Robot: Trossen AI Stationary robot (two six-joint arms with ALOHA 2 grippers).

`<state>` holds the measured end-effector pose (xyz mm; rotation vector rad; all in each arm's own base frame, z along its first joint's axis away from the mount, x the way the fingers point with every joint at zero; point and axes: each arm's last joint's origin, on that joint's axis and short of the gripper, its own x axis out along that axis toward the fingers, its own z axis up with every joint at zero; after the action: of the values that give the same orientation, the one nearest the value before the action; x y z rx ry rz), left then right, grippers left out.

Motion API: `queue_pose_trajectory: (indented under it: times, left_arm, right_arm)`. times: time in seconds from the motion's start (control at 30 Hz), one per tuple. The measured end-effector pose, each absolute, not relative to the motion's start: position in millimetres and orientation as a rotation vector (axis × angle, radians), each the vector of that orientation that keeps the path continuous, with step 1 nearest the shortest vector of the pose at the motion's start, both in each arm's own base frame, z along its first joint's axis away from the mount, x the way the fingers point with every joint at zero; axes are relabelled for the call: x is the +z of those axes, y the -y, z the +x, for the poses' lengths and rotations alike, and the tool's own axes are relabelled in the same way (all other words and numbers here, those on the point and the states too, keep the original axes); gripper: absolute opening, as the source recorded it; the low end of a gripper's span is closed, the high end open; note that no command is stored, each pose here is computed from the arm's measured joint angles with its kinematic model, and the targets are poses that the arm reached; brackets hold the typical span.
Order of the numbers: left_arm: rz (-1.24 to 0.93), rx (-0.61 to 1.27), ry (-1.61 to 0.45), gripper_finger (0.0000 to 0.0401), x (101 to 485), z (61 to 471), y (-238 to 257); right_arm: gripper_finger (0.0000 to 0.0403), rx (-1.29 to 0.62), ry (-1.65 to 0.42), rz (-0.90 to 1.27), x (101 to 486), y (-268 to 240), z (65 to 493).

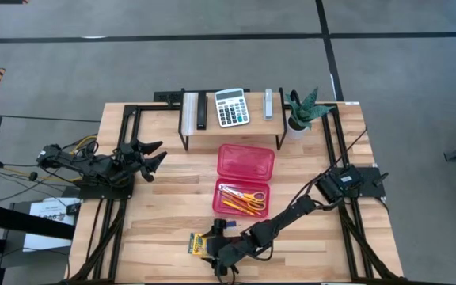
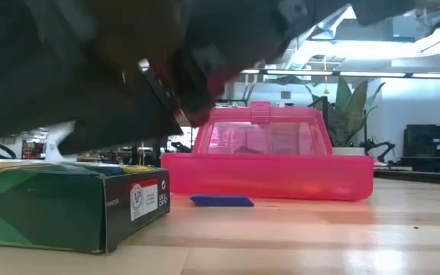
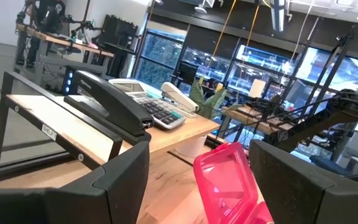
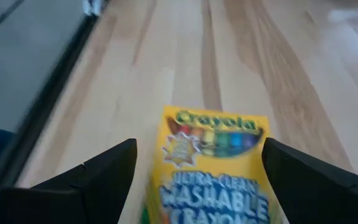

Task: Pack school essentials
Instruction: Put the yellow crayon box into the red supply box

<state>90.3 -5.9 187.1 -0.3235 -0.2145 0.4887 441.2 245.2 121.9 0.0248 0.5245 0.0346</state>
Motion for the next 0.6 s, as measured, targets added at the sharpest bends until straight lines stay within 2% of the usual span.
queue_pose_trajectory:
  times: [0.27,0.6]
  left_arm:
    - [-0.323,0.489,0.214,0.0263,187,90,6]
    - [-0.323,0.488,0.214,0.0263,187,90,6]
  right_arm:
    - [0.0367,0.064,-0.612,0.017,114,-243,438]
    - [0.0367,0.098,-0.626,-0.001,120,-243,441]
